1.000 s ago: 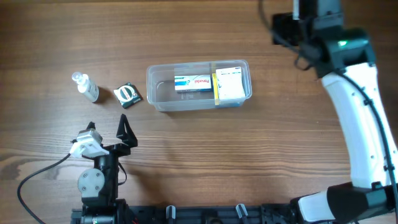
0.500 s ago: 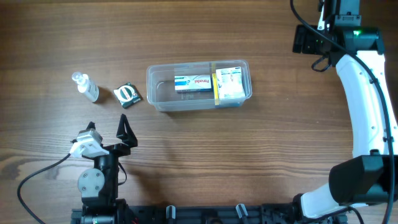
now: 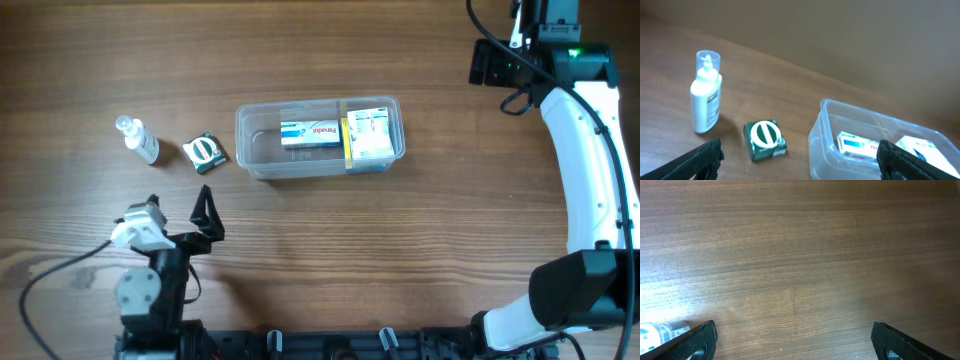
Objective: Pack container
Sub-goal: 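Move the left gripper forward over the green Zam-Buk tin, then lower the left gripper and grasp the green Zam-Buk tin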
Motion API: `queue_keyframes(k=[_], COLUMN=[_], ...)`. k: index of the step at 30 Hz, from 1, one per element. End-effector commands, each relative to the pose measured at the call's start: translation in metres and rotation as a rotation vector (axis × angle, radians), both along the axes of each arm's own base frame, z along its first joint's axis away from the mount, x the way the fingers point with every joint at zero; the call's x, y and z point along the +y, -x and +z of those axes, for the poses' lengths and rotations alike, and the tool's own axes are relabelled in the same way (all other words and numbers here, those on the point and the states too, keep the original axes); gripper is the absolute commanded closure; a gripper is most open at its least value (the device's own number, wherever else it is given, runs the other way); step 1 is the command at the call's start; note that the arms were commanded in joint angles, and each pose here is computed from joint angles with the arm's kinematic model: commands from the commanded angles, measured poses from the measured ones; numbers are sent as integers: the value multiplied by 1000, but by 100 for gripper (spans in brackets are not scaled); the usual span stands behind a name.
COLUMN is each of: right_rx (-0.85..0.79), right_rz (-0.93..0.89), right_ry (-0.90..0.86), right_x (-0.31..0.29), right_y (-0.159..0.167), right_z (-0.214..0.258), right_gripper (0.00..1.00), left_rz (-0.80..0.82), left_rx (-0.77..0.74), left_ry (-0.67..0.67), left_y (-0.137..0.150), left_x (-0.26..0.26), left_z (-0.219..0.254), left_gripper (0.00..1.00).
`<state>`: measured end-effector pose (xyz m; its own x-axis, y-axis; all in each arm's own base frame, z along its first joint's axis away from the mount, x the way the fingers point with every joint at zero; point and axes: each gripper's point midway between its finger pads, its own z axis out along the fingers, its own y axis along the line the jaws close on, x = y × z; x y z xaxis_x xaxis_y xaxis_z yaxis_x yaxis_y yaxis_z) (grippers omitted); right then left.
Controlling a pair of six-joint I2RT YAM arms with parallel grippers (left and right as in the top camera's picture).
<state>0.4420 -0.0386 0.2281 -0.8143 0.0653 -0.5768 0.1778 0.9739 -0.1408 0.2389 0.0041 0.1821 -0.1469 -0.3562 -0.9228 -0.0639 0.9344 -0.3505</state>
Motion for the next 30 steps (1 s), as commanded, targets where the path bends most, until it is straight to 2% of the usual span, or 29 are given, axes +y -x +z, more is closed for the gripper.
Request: queue_keyframes(k=[1,5,8,11,15,17,21,25,30], right_rx=[9,9,9,9,9,9,9,9,9], right_rz=[-6,-6,-6,-6,-6,-6,-6,-6,-6], right_ry=[-21,-21,-21,-20,-21,-20,-21,-20,-20], right_x=[2,2,2,2,2,2,2,2,2], right_y=[-1,-1,-1,-1,-1,-1,-1,-1,-1], right_z=[-6,-6,-6,-6,-6,-6,-6,-6,-6], right_gripper=[0,0,0,0,0,0,0,0,0], left_rz=[10,2,-22,-65,-132,-147,-199,-253,-252], left_rx=[40,241,439,657,870,954,1021,1025,1019], left_ry=[-42,-49,-87,-136,-204,-193,-159,-218,-218], left_y=[-3,-22,-40,-56,-70,-72,-82,-85,-86], left_x=[3,4,4,5,6,5,-2,-3,-3], left_z=[50,60,47,17,-38,-63,-94,-101,-101], left_gripper=[0,0,0,0,0,0,0,0,0])
